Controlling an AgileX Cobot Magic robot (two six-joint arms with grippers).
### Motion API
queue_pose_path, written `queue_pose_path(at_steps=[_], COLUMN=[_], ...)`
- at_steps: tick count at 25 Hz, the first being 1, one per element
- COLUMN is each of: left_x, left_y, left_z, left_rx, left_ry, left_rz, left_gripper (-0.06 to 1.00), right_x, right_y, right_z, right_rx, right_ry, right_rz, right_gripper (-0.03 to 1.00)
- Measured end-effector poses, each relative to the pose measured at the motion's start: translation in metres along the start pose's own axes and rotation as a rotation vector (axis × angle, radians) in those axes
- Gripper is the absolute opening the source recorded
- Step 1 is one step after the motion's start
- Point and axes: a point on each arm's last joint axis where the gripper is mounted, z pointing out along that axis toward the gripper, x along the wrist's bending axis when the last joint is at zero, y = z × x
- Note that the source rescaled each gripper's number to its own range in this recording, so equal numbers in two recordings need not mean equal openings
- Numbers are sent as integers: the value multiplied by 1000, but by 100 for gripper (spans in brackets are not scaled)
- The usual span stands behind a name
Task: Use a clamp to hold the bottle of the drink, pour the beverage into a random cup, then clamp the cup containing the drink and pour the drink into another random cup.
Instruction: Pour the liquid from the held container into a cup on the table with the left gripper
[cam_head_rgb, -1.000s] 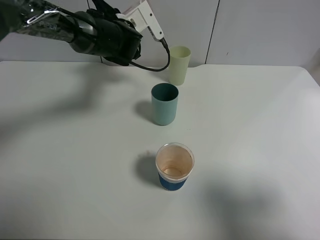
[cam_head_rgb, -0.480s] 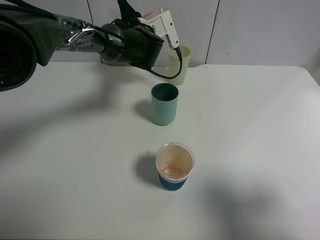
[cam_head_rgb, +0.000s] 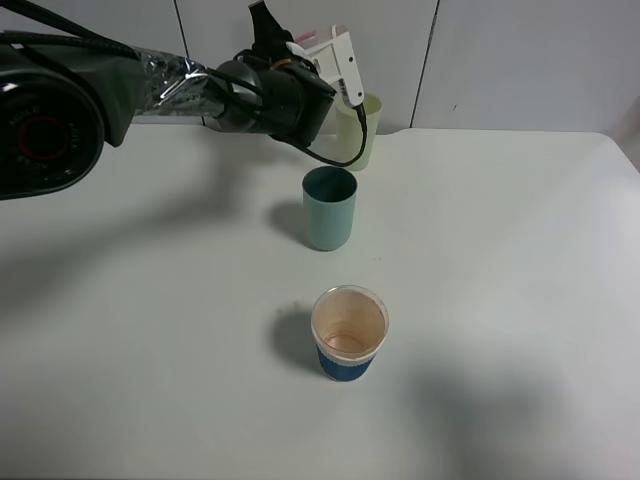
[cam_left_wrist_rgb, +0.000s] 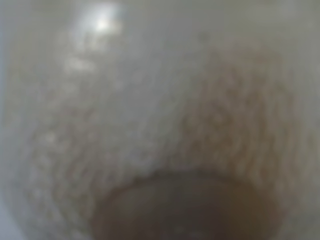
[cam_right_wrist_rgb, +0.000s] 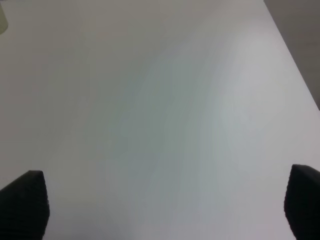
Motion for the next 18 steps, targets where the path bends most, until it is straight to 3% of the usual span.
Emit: queue_pose_path(at_steps=[9, 18], left_x=[5, 0], left_y=[4, 0], left_z=[2, 10], left_rx=[-57, -83], left_ry=[50, 48], left_rz=[57, 94], left_gripper=[5, 5], right_x=[0, 0], right_y=[0, 0], right_z=[0, 0], right_rx=[0, 0], right_ry=[0, 0], right_rz=[0, 0], right_gripper=[100, 100])
